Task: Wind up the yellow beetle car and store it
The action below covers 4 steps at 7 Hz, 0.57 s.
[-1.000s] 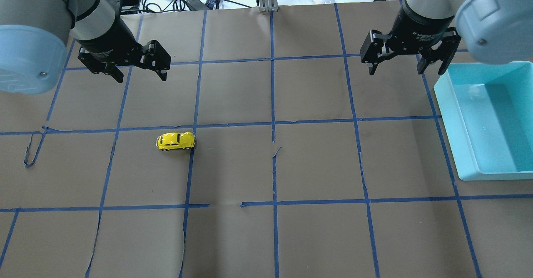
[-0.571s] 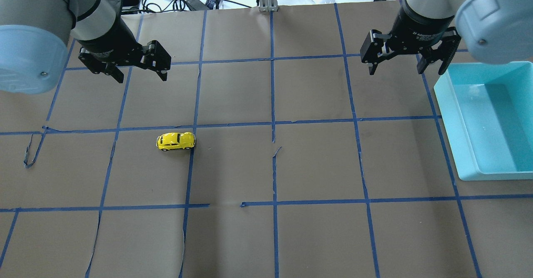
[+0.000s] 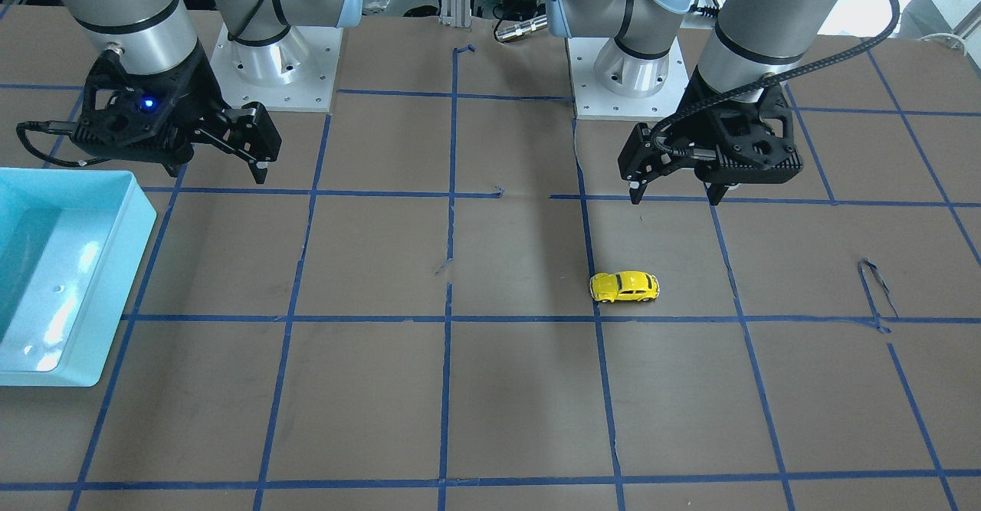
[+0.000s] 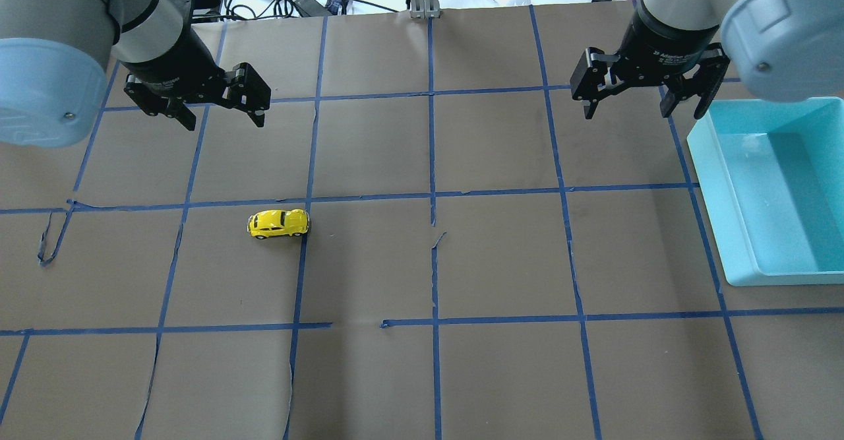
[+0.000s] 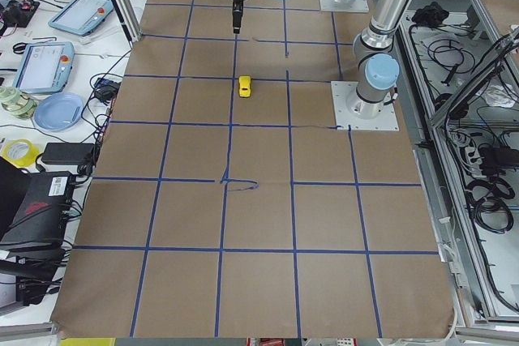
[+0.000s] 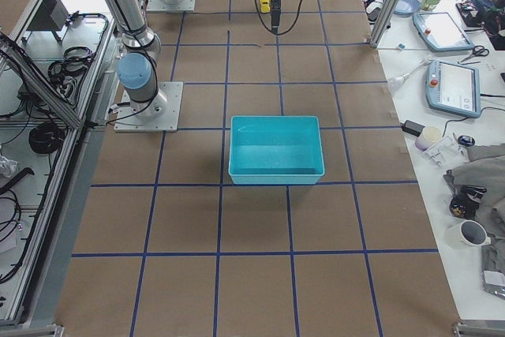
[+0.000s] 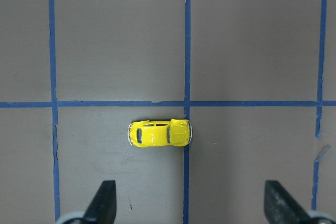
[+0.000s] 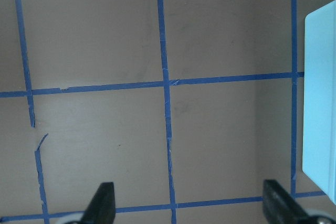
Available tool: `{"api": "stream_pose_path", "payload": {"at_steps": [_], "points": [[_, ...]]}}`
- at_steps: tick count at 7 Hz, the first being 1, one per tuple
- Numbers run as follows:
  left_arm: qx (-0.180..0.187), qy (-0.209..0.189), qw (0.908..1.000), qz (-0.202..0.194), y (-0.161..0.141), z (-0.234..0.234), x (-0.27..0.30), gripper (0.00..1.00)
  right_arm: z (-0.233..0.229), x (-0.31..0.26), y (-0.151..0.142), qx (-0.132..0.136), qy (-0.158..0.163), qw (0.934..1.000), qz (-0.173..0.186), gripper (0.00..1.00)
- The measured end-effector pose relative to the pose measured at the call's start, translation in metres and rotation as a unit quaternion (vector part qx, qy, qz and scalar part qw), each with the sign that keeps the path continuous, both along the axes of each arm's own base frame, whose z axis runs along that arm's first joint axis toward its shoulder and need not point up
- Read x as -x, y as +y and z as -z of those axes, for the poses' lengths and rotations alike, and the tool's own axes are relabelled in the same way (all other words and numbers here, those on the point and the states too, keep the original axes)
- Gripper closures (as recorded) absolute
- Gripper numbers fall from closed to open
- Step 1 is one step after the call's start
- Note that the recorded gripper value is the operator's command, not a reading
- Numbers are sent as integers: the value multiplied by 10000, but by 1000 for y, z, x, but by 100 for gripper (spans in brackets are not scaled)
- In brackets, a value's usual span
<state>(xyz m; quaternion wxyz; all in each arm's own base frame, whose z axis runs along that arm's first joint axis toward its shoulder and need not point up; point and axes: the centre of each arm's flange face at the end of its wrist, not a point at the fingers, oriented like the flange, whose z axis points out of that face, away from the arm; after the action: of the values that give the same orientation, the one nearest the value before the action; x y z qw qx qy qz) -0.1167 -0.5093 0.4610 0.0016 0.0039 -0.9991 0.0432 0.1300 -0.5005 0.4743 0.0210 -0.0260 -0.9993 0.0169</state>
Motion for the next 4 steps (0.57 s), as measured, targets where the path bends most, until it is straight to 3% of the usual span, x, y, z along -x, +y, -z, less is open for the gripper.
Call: {"api": "stream_pose_path", "payload": {"at_steps": [2, 4], "points": [[-33, -36, 9990, 450, 0, 3, 0, 2, 2, 0, 0, -15, 0, 10000, 3, 0], [-137, -111, 9890, 1469, 1, 13, -2, 3, 3, 0, 0, 6, -7, 10000, 14, 0]]}}
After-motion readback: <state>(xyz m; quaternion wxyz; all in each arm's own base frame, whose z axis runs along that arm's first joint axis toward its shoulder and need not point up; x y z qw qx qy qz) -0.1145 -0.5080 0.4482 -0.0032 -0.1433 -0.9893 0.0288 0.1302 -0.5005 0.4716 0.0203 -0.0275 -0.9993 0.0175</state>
